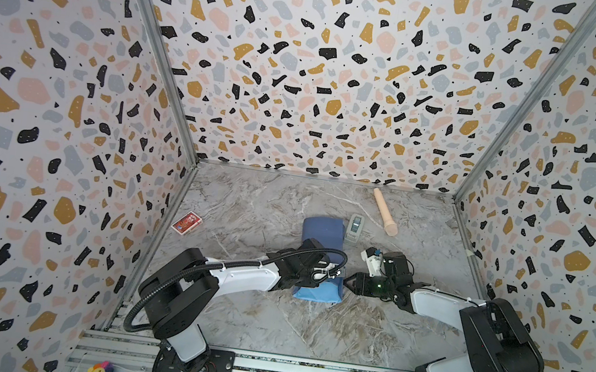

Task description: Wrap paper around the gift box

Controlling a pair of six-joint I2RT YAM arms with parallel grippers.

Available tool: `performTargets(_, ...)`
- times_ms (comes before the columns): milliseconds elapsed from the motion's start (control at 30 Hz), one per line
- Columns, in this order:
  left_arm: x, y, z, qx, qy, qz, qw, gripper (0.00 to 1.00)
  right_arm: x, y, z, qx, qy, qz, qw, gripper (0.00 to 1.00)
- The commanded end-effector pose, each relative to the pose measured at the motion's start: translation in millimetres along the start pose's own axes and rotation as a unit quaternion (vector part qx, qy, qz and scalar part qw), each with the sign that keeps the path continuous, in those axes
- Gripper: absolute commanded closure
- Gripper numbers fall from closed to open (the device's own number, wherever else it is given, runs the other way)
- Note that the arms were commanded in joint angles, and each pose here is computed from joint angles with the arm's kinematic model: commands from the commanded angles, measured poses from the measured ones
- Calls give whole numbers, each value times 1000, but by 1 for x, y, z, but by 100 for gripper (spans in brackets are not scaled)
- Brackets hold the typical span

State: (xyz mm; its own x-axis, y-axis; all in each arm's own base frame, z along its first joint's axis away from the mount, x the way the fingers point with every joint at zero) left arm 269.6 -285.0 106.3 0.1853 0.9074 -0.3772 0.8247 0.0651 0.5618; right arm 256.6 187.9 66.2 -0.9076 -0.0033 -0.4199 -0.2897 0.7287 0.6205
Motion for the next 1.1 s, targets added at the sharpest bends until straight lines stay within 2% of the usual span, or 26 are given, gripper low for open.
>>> performTargets(0,5,-11,5,10,12,15,1000,36,-16,11,1,-10,-19,-12,1000,51)
performTargets(700,7,-16,5,14,20,26,999,37,-11,32,10,-31,-21,-22,999,58)
performTargets(1067,6,-16,5,13,21,27,999,37,-11,39,13,-43,-34,-8,998,65)
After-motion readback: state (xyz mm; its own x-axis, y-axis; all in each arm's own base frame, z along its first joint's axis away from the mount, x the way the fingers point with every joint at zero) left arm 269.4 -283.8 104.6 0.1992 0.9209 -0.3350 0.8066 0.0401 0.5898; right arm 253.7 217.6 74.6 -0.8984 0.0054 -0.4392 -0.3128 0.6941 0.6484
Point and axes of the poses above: each gripper's point midway between its finger pads, its own z axis out along the fingers, its own y axis along the line the jaws close on, x = y × z, the point moved 4 cm from there along -z, back along the fingers, and after that the axes turned 2 degrees about z, right-handed, at the moved point
